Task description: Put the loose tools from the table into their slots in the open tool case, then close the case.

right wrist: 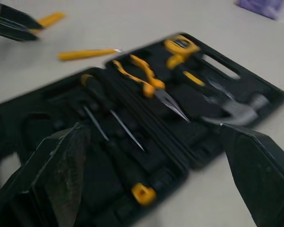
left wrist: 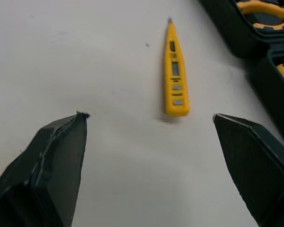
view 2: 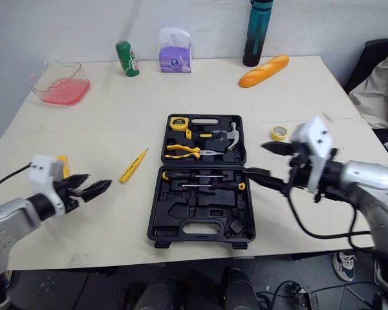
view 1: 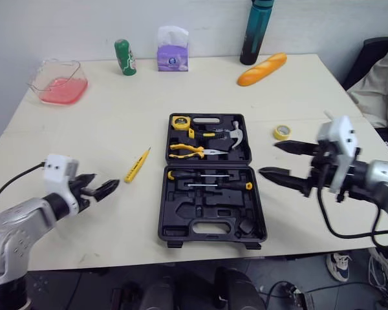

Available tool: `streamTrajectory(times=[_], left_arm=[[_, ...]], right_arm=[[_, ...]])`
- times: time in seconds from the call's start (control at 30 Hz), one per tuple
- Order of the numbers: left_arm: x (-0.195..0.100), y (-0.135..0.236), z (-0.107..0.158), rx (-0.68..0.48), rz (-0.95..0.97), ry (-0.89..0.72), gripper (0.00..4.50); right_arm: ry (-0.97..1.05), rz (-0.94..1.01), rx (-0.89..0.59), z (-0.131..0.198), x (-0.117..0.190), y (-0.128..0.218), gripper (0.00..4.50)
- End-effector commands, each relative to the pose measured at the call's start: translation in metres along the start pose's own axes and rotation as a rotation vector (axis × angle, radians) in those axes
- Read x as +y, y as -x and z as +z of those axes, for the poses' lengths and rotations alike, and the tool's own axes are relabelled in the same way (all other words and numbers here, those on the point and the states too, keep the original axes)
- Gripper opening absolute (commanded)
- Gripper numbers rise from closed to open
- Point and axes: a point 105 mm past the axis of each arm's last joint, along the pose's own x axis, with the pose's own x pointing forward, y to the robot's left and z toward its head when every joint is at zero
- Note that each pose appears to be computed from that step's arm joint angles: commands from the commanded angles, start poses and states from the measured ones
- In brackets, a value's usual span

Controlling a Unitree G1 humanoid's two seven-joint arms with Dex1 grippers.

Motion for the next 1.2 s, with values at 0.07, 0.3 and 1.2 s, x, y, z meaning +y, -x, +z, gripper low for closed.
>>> streamTrajectory(times=[0.07, 0.3, 1.2], left_arm=[[-0.003, -0.026, 0.010, 0.021, -0.012, 0.010, 4.50], [-0.015, -0.070, 0.007, 0.078, -0.050, -0.125, 4.50], [-0.102, -0.025, 0.060, 0.142, -0.666, -0.760, 0.53]], right_arm=[[0.073, 0.102, -0.063, 0.022, 0.017, -0.024, 4.45], [0.114, 0.153, -0.113, 0.032, 0.025, -0.049, 4.45], [0.044, 0.122, 0.022, -0.011, 0.038, -0.026, 4.50]])
